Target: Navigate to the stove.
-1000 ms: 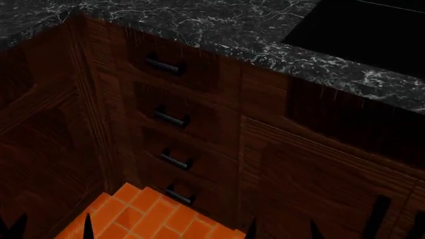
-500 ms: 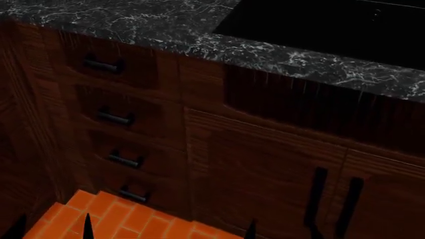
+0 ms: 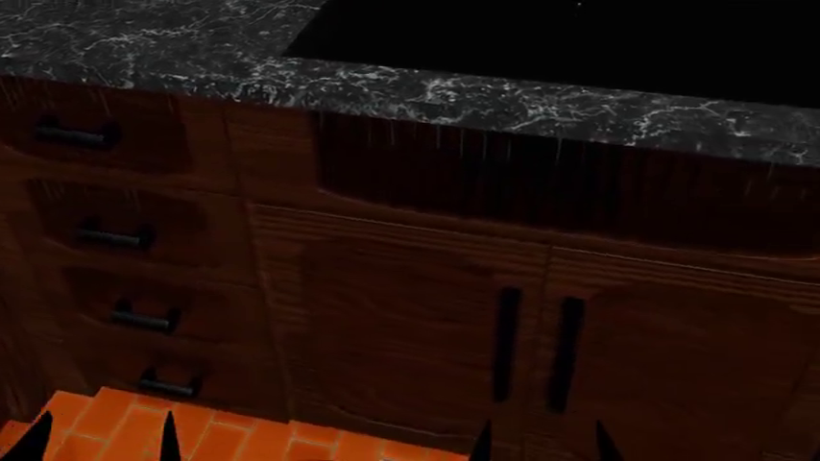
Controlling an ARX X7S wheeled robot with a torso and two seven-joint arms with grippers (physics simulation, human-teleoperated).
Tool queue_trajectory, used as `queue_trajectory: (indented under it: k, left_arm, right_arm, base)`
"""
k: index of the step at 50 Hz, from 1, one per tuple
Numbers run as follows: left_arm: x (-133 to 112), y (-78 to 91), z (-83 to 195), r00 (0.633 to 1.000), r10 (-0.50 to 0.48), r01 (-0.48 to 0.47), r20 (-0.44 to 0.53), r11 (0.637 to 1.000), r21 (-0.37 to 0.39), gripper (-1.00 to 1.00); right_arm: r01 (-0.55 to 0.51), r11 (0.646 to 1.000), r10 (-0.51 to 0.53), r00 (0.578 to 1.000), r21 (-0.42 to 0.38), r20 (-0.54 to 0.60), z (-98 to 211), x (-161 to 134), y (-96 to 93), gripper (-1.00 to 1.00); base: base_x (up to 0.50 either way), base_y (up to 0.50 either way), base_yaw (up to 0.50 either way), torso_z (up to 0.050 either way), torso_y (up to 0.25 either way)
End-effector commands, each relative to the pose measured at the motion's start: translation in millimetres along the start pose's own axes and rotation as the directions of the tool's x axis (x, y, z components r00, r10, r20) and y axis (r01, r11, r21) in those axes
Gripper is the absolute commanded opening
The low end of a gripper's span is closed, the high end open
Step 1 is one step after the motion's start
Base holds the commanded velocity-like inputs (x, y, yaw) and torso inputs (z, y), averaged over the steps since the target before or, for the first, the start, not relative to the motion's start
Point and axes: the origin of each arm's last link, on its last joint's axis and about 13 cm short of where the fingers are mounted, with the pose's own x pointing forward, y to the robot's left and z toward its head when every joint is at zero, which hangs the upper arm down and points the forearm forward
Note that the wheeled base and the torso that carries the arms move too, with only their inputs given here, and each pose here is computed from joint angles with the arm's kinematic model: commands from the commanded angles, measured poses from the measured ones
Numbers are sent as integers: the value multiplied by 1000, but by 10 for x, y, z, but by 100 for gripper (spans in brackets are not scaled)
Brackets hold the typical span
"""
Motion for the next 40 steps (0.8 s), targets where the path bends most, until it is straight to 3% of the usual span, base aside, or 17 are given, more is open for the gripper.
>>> queue_trajectory:
  k: [1, 20, 34, 40]
  left_arm:
    - [-1, 3, -4, 1000, 1, -1, 2, 1000, 0, 100]
    - [-9, 1, 10, 1000, 4, -4, 2, 1000, 0, 100]
    - [-4, 1, 11, 1000, 3, -3, 2, 1000, -2, 100]
    - [0, 0, 14, 1000, 2, -2, 2, 1000, -2, 100]
  right_arm:
    - [-1, 1000, 1, 1000, -2, 2, -4, -3, -1, 100]
    - [-14, 1000, 15, 1000, -11, 20, 4, -6, 12, 100]
    - [-36, 999, 36, 999, 20, 18, 9, 6, 19, 100]
    - [-43, 999, 43, 999, 24, 8, 2, 15, 23, 100]
  base:
    - [-18, 96, -500, 0, 0]
    - [-12, 93, -491, 0, 0]
    - [0, 0, -26, 0, 0]
    - [-450, 4, 0, 0, 0]
